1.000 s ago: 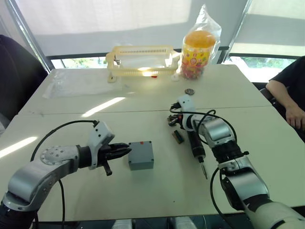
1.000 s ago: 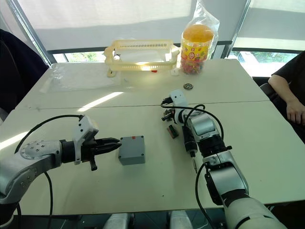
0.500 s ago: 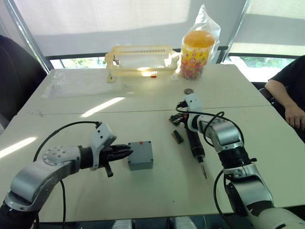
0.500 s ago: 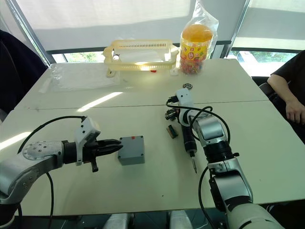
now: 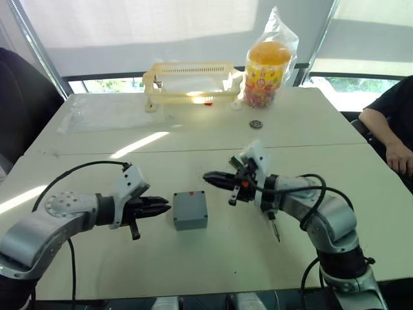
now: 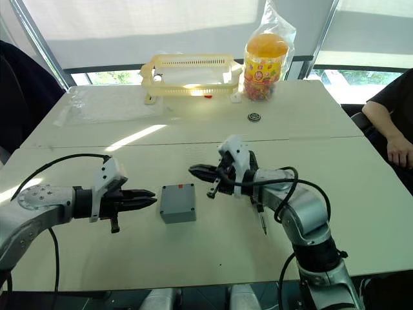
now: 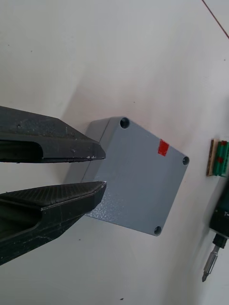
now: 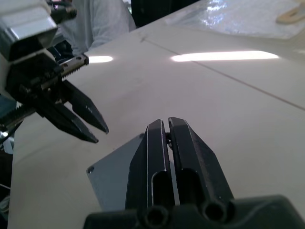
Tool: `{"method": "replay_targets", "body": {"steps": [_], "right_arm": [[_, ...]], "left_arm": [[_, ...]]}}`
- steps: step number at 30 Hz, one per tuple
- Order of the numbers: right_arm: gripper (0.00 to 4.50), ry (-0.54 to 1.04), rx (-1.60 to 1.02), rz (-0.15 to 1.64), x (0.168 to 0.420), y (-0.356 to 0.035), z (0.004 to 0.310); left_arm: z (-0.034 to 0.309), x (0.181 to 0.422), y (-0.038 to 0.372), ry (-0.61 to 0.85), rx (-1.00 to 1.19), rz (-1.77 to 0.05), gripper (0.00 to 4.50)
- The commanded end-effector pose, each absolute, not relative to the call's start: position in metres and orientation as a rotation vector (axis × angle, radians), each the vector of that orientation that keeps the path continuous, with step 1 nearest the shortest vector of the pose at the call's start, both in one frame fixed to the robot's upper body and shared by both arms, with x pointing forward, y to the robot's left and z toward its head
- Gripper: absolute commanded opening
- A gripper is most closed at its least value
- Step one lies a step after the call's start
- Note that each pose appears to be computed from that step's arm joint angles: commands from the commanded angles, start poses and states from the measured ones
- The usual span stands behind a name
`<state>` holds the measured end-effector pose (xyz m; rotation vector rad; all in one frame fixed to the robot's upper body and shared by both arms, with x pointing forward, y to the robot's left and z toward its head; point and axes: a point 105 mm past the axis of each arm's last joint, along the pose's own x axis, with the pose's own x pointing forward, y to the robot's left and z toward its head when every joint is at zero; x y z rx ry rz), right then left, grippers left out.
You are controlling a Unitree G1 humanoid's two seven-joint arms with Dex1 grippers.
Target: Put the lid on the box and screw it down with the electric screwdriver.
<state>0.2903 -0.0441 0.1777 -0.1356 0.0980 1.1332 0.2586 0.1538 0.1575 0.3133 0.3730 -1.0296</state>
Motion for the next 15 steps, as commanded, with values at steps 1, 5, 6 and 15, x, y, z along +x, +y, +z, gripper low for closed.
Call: {"method": "replay_targets", "body": {"steps": [1, 5, 6, 15], "right_arm": [[0.05, 0.023, -0.176, 1.158, 0.284, -0.037, 0.187], [0.05, 0.036, -0.206, 1.158, 0.288, -0.031, 0.172], [0.05, 0.039, -0.212, 1.158, 0.290, -0.030, 0.169], [0.05, 0.055, -0.255, 1.147, 0.302, -0.031, 0.156]], "left_arm": [[0.170, 0.259, 0.158, 0.328, 0.347, -1.023, 0.67], [0.171, 0.256, 0.161, 0.339, 0.358, -1.023, 0.67], [0.172, 0.255, 0.161, 0.340, 0.360, -1.022, 0.67], [0.173, 0.257, 0.162, 0.332, 0.354, -1.010, 0.67]]}}
